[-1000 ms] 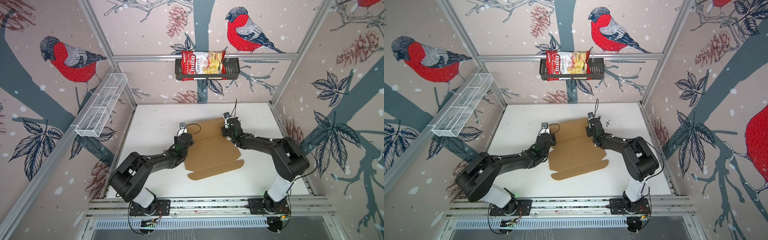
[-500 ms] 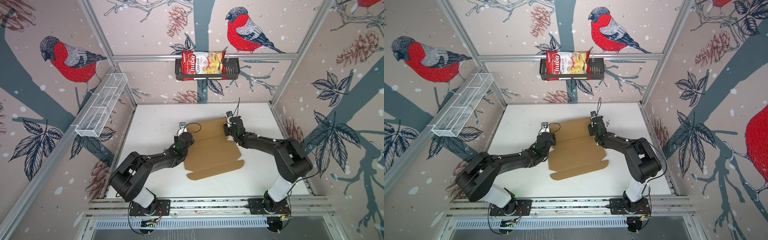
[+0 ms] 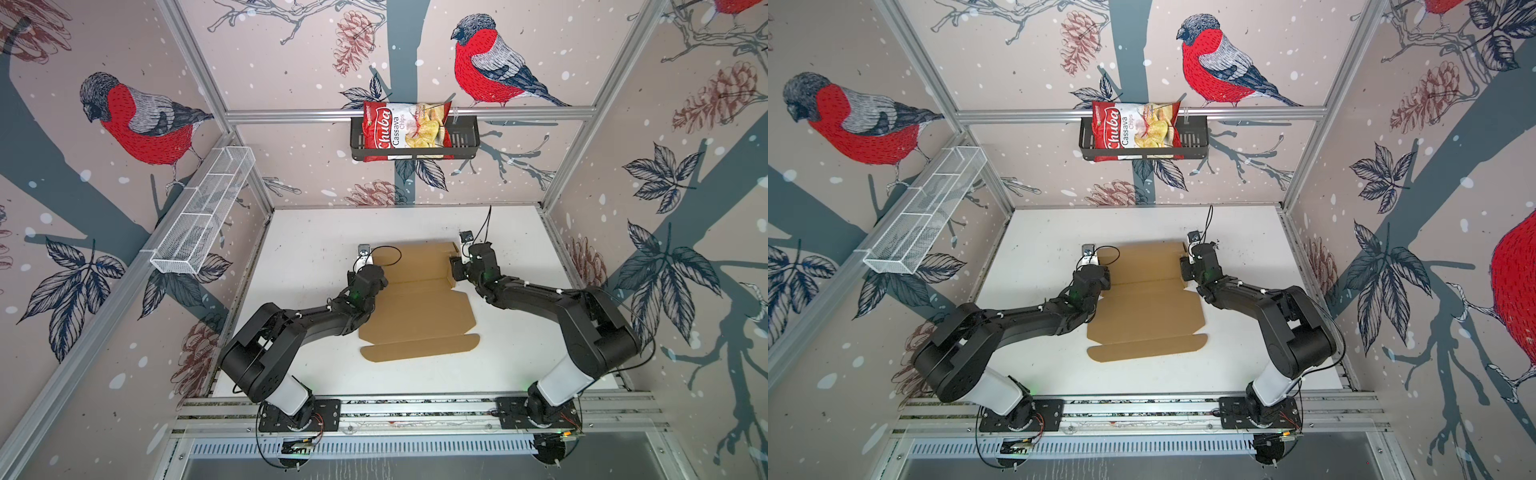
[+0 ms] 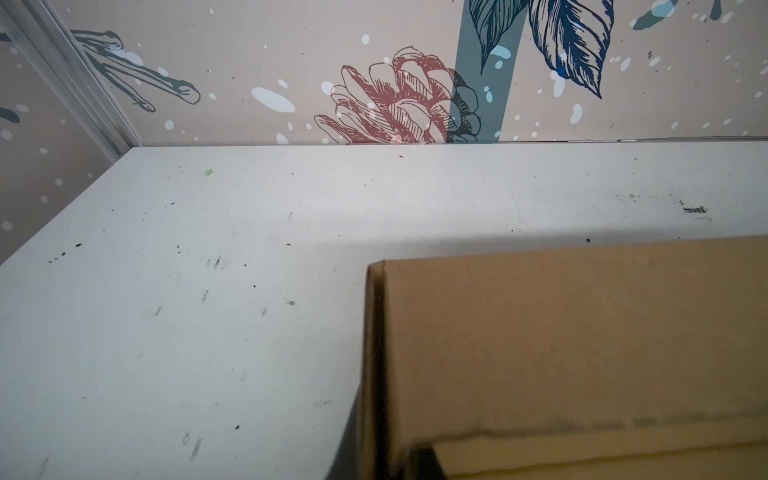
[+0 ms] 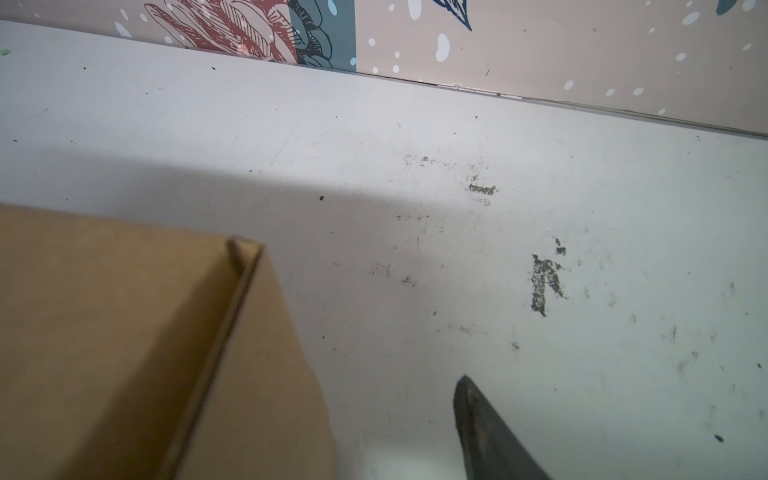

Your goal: Fold the paper box

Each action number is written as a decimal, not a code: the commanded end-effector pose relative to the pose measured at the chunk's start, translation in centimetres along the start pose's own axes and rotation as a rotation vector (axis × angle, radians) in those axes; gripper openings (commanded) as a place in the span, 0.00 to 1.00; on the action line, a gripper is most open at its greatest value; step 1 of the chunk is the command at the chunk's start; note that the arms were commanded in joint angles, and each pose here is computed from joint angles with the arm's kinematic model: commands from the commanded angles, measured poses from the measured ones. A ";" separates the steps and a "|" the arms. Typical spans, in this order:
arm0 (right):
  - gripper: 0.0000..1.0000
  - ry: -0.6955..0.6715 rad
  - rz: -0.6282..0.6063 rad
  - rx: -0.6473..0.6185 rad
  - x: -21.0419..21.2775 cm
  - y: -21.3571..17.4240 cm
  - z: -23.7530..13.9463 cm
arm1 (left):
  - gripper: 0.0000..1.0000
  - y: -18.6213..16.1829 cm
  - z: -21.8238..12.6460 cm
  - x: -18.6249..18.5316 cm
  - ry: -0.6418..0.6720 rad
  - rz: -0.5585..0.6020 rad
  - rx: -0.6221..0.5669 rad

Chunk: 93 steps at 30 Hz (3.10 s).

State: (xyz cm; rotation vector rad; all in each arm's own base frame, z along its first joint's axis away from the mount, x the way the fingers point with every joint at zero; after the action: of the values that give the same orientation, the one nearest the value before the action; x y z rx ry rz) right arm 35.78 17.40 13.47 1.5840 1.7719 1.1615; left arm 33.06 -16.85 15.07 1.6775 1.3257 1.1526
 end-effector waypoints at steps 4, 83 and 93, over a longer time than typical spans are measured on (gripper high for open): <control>0.62 0.172 0.048 -0.045 1.9 0.8 -1.3 | 0.00 -1.5 0.0 -0.4 -0.036 0.055 0.075; 0.55 0.173 1.068 0.198 11.9 8.1 0.7 | 0.00 -3.4 -1.2 -4.7 -0.025 -0.281 0.326; 0.18 0.082 0.954 0.204 11.3 7.6 2.5 | 0.25 -1.8 -2.5 -4.8 -0.111 -0.263 0.301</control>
State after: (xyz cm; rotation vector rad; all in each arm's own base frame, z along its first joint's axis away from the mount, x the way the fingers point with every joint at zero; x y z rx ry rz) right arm 39.59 29.49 21.89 2.7151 1.1155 1.5973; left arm 31.10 -21.37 14.49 1.5094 1.6720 0.7636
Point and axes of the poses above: each gripper's point midway between its finger pads, its own z axis out along the fingers, its own x axis along the line the jaws close on, y = z × x, the point moved 6 cm from there along -z, back along the fingers, and after that the axes turned 14 degrees about z, right-handed, at the moved point
